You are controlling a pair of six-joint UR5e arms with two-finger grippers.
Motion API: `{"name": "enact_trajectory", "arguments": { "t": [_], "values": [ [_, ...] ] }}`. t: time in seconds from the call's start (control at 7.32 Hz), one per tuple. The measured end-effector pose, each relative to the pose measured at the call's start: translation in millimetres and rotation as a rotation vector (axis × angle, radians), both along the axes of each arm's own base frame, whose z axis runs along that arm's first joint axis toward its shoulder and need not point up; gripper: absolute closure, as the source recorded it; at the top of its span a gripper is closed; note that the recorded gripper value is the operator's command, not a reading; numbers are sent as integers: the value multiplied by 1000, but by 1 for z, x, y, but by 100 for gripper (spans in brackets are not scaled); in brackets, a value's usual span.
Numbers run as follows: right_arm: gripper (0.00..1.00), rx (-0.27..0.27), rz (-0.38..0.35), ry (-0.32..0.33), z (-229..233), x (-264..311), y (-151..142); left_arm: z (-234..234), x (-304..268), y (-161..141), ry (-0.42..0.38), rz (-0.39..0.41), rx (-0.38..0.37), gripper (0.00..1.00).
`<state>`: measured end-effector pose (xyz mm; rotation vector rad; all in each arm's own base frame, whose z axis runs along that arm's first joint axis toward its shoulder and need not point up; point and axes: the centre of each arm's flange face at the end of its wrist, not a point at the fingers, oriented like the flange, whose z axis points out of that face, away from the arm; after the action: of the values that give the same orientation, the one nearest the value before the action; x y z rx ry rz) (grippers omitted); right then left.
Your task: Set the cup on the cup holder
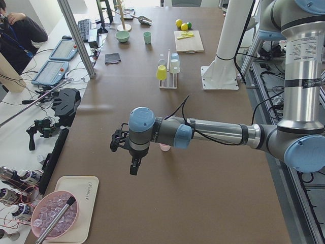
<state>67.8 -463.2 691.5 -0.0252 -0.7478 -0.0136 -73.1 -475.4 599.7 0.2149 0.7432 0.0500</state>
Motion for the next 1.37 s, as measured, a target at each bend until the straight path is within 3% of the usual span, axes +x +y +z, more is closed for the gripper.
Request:
{"name": "enact_trajectory", "arguments": {
  "t": [0.55, 0.96, 1.37],
  "values": [
    [0, -1, -1, 0, 1, 0, 2, -2, 0, -3, -2, 5, 9, 1],
    [0, 2, 0, -3, -1, 0, 3, -22, 0, -16, 13, -52, 3, 1],
    [0, 3, 0, 0, -1, 0, 3, -39, -4, -25, 19, -80, 45, 1]
  ]
}}
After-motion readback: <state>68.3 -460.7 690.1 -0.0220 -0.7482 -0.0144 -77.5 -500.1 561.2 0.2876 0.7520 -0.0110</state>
